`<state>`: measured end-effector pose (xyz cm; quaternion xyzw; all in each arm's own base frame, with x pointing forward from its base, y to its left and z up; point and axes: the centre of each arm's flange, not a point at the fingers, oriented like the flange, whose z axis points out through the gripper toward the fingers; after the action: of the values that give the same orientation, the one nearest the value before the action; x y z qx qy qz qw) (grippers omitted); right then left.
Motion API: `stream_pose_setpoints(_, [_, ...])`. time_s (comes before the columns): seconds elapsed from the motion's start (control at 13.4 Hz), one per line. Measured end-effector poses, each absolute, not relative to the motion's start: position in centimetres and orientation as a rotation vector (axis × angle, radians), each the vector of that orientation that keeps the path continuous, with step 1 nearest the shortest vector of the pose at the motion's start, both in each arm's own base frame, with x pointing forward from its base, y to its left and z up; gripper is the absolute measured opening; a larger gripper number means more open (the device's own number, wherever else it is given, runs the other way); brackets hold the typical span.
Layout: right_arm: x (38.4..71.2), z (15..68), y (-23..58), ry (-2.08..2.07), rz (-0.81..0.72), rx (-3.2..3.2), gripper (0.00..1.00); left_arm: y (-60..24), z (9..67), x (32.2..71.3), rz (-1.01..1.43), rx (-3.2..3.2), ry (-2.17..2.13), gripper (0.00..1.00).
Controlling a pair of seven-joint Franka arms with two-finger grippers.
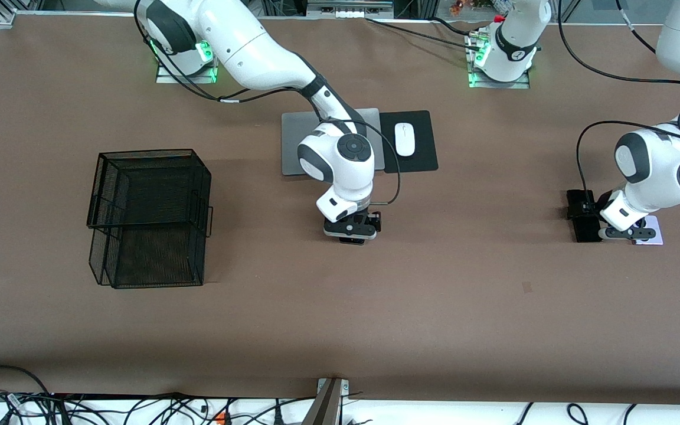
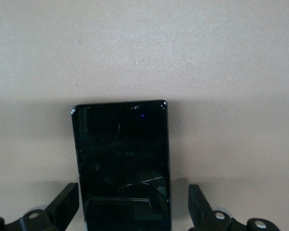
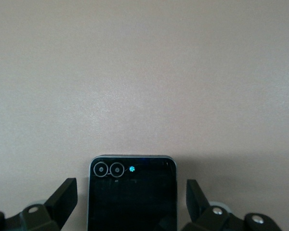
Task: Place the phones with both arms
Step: 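Grasp the flip phone with the right gripper while the left gripper grasps the tall phone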
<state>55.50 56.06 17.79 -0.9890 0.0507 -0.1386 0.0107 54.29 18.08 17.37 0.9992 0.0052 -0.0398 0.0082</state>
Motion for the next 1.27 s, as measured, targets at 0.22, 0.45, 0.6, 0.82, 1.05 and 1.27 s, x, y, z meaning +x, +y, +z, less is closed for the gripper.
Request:
stream_pose_setpoints(0.22, [55.4, 17.0, 56.0, 0.152, -0.427, -3.091, 1.00, 18.1, 17.4, 54.3, -0.125, 3.123, 0.017, 1.00])
stream_pose_setpoints(0.45, [55.3, 16.9, 56.1, 0.147, -0.428, -3.091, 0.80, 18.4, 17.0, 54.1, -0.133, 3.120, 0.026, 1.00])
stream_pose_setpoints(0.6, [55.3, 17.0, 56.1, 0.139, -0.428, -3.091, 0.79, 18.5, 16.8, 54.0, -0.138, 3.118, 0.031, 1.00])
stream_pose_setpoints(0.82, [55.3, 17.0, 56.1, 0.139, -0.428, -3.091, 0.79, 18.5, 16.3, 53.8, -0.150, 3.114, 0.033, 1.00])
stream_pose_setpoints(1.05, [55.5, 19.0, 56.2, 0.158, -0.404, -3.127, 0.79, 19.0, 16.4, 53.8, -0.147, 3.114, 0.044, 0.80])
stream_pose_setpoints(1.27, [55.9, 27.0, 56.0, 0.199, -0.293, -3.124, 0.79, 18.9, 16.5, 53.8, -0.144, 3.114, 0.043, 0.79])
